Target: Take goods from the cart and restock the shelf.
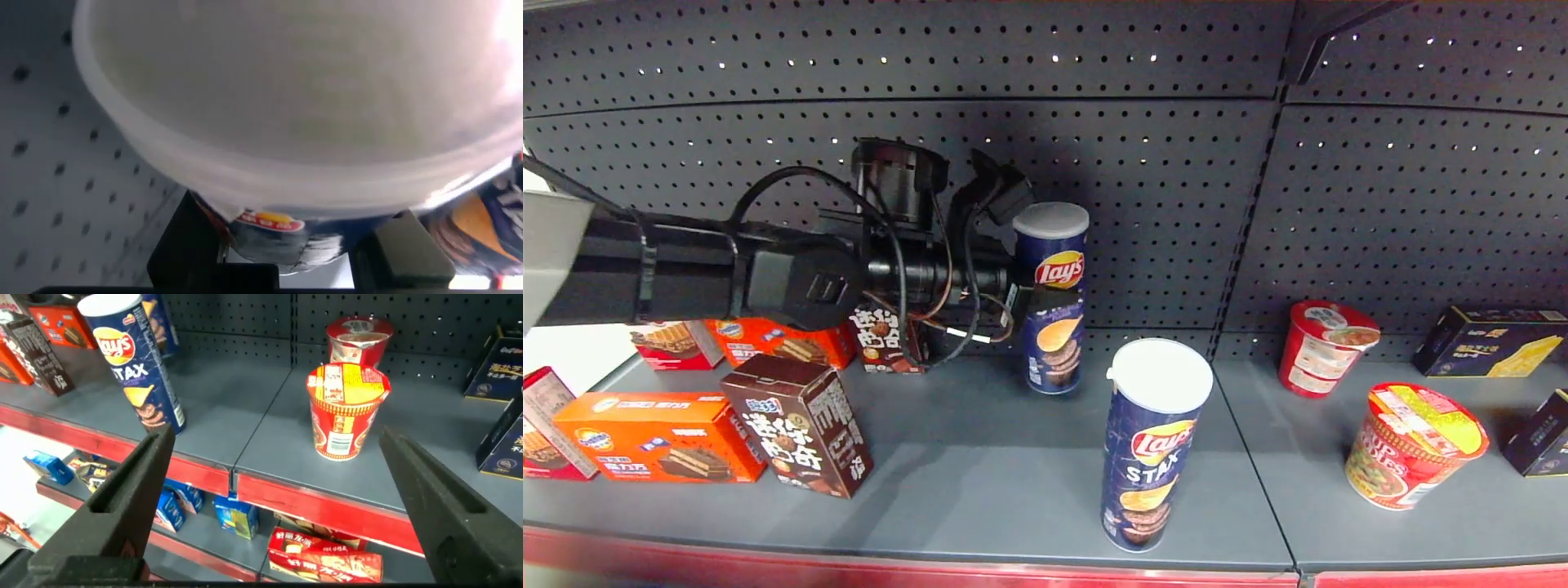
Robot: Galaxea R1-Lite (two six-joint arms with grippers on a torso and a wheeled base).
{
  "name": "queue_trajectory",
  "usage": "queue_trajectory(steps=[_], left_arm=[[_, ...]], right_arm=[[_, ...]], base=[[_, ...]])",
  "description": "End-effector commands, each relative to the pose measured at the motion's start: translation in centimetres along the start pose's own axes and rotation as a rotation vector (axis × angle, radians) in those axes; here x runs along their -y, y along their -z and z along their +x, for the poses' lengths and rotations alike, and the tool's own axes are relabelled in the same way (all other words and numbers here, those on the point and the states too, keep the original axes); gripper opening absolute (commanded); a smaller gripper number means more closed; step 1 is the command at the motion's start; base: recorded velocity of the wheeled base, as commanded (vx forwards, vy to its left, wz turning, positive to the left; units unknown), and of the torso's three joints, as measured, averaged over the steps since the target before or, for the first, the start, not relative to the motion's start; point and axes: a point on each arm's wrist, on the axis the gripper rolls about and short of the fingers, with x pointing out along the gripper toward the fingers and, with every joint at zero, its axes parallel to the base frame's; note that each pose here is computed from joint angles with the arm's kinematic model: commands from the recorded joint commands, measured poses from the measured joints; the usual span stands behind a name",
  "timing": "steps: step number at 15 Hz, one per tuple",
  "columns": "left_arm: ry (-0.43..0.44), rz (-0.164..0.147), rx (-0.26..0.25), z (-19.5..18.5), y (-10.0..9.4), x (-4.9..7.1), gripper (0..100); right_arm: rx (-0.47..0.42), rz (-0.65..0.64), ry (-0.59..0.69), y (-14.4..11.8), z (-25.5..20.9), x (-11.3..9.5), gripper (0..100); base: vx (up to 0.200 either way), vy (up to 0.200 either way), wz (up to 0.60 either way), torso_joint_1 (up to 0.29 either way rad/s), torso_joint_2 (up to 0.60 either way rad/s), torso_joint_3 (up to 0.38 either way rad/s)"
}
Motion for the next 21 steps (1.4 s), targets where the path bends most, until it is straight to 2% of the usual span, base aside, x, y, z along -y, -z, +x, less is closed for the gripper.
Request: queue_trajectory(steps=[1, 3, 5, 9, 19, 20, 21], left_arm=[[0.022, -0.004, -0.018, 2.0, 1.0, -0.9, 0], [0.038, 0.015, -0.015, 3.7, 1.7, -1.8, 0], [0.045, 0.018, -0.015, 4.8, 2.1, -2.1, 0], [0.062, 0.029, -0.006, 6.7, 2.4, -2.2, 0], [0.073, 0.027, -0.014, 7.7, 3.1, -2.1, 0], [0.074, 0.030, -0.016, 7.9, 3.3, -2.2, 0], [0.074, 0.050, -0.019, 7.9, 3.5, -2.2, 0]], right_arm=[[0.000, 0.000, 0.000, -0.1, 0.0, 0.0, 100], [0.011, 0.000, 0.001, -0.4, -0.1, 0.0, 100], [0.011, 0.000, 0.004, -0.4, -0.1, 0.0, 100], [0.010, 0.000, 0.004, -0.7, 0.0, -0.1, 100], [-0.003, 0.000, 0.002, -0.4, 0.1, 0.0, 100], [-0.003, 0.000, 0.004, -0.4, 0.1, 0.0, 100], [-0.003, 0.000, 0.002, -0.4, 0.1, 0.0, 100]], base=[[0.000, 0.000, 0.00, 0.000, 0.00, 0.000], [0.000, 0.000, 0.00, 0.000, 0.00, 0.000], [0.000, 0.000, 0.00, 0.000, 0.00, 0.000], [0.000, 0.000, 0.00, 0.000, 0.00, 0.000], [0.000, 0.000, 0.00, 0.000, 0.00, 0.000], [0.000, 0.000, 0.00, 0.000, 0.00, 0.000], [0.000, 0.000, 0.00, 0.000, 0.00, 0.000]])
